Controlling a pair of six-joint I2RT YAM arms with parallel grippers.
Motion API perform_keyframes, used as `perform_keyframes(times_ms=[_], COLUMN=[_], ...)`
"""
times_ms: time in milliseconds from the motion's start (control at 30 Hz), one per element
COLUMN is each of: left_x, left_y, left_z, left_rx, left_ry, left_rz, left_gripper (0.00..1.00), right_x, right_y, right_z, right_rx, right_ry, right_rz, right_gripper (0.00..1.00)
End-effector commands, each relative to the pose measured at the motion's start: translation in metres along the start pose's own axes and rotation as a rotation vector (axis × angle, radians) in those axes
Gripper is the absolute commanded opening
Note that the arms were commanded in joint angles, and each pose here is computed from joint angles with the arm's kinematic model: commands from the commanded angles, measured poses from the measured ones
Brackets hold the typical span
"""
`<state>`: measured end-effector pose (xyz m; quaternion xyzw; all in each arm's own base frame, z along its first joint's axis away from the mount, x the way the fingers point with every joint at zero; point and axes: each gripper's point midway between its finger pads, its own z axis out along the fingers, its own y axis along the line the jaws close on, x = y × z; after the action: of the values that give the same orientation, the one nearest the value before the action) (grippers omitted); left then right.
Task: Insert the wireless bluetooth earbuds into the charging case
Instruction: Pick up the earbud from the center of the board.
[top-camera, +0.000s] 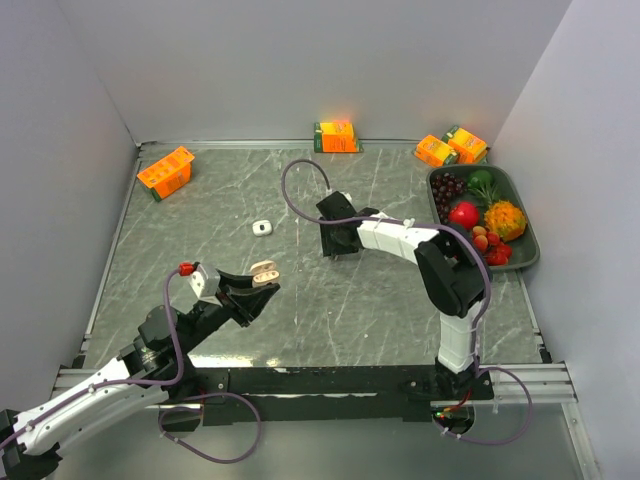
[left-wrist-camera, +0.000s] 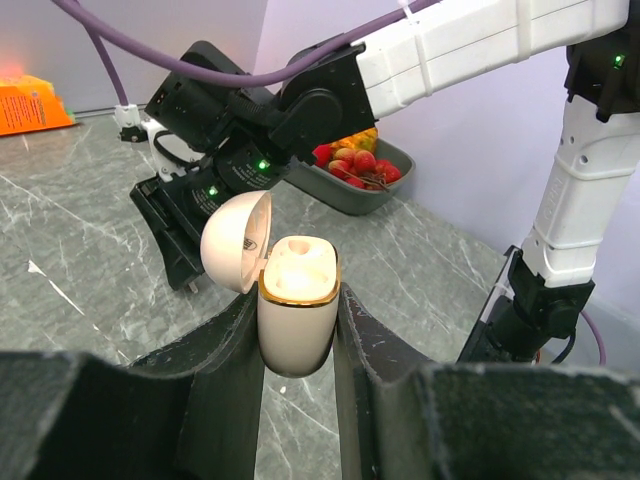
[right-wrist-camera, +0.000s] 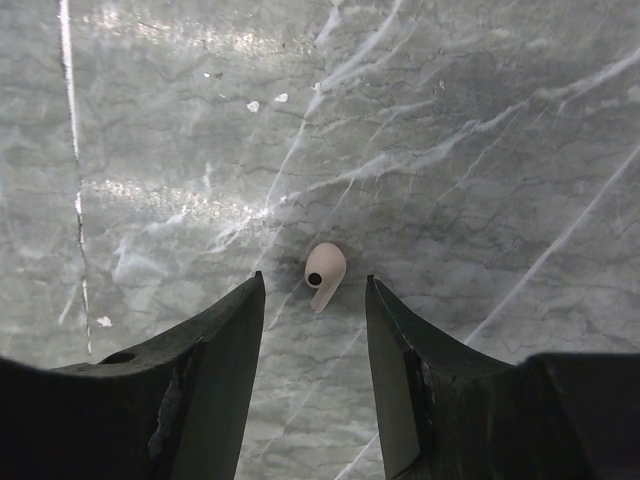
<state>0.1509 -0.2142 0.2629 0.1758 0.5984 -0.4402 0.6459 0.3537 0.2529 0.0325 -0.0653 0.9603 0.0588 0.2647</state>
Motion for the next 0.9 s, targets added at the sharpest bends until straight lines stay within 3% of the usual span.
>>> perform_keyframes(times_ms=[0,467,867], left_x=[-0.015,-0.012,-0.011], left_y=[-0.006,-0.005,-0.005], left_z=[0.002,0.003,0.004], left_rx=[0.015,0.01,0.008], left_ry=[-0.04,-0.033,-0.029], left_rz=[-0.01,-0.016,-0.019], left_gripper=[0.01,0.01,0.01], right_x=[-0.008,-0.005,-0.008], right_y=[0.002,-0.001,-0.002], right_z=[0.005,0.018,0.023], right_rx=[-0.008,-0.01,-0.012], right_ry=[-0.008,0.013,0.021], right_rz=[0.035,0.05,0.063], right_gripper=[0.52,0.45,0.49])
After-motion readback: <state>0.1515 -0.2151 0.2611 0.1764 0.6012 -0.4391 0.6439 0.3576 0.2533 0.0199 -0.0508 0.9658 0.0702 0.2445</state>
